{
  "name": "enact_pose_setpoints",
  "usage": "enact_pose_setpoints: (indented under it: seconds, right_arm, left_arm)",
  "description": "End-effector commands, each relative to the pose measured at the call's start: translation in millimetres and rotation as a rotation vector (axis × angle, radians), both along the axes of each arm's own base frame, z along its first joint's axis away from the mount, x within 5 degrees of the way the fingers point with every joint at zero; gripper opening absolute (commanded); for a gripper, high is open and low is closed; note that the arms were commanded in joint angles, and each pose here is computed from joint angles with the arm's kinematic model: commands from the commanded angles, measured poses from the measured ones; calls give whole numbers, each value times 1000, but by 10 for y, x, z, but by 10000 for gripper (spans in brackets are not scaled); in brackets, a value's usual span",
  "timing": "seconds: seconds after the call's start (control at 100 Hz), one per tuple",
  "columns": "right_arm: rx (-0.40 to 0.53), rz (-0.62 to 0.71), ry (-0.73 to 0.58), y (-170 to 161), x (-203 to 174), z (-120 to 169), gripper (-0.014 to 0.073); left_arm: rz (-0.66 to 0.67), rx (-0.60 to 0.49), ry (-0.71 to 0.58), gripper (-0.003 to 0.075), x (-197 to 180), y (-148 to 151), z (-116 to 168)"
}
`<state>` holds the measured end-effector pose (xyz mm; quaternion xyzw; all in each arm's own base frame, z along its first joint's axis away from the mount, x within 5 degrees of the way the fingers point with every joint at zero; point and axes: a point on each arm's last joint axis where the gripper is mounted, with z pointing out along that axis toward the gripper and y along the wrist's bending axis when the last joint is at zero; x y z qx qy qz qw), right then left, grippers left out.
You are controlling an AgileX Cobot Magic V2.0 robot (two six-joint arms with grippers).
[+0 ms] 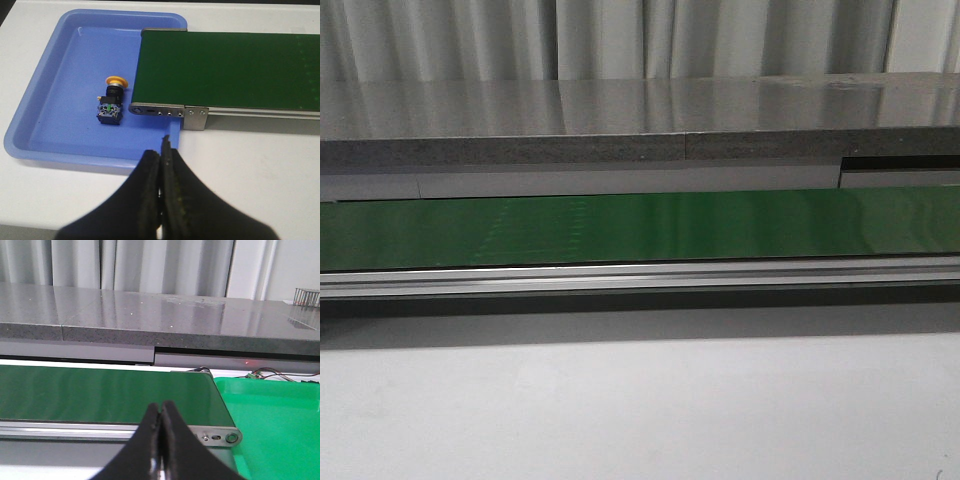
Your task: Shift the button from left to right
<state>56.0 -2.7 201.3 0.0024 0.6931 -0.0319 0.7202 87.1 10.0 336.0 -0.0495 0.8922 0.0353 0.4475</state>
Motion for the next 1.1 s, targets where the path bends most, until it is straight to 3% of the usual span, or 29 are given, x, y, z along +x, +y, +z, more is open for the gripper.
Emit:
enact_pose_setpoints:
  seconds: [0.0,0.1,0.28,0.35,0.65,0.85,1.09]
  right_arm:
    - [-16,0,-113,3,-23,149,-108]
    - [-16,0,-113,3,-23,149,-108]
    - [-16,0,-113,3,-23,149,-108]
    - [-16,0,-113,3,-23,149,-108]
    - [-16,0,-113,3,-23,149,-108]
    - [-16,0,-113,3,-23,149,-108]
    - [-16,0,-113,3,-23,149,-108]
  left_arm:
    - [3,4,-76,0,55,5,132]
    - [1,9,-75,112,54,6,132]
    - [0,7,-75,545,54,5,132]
    - [-3,-6,-75,624,55,-4,131]
    - [9,56,-33,629,275,41,194]
    - [21,109,33,629,745,91,346]
    - [107,126,125,629,1319,363,367]
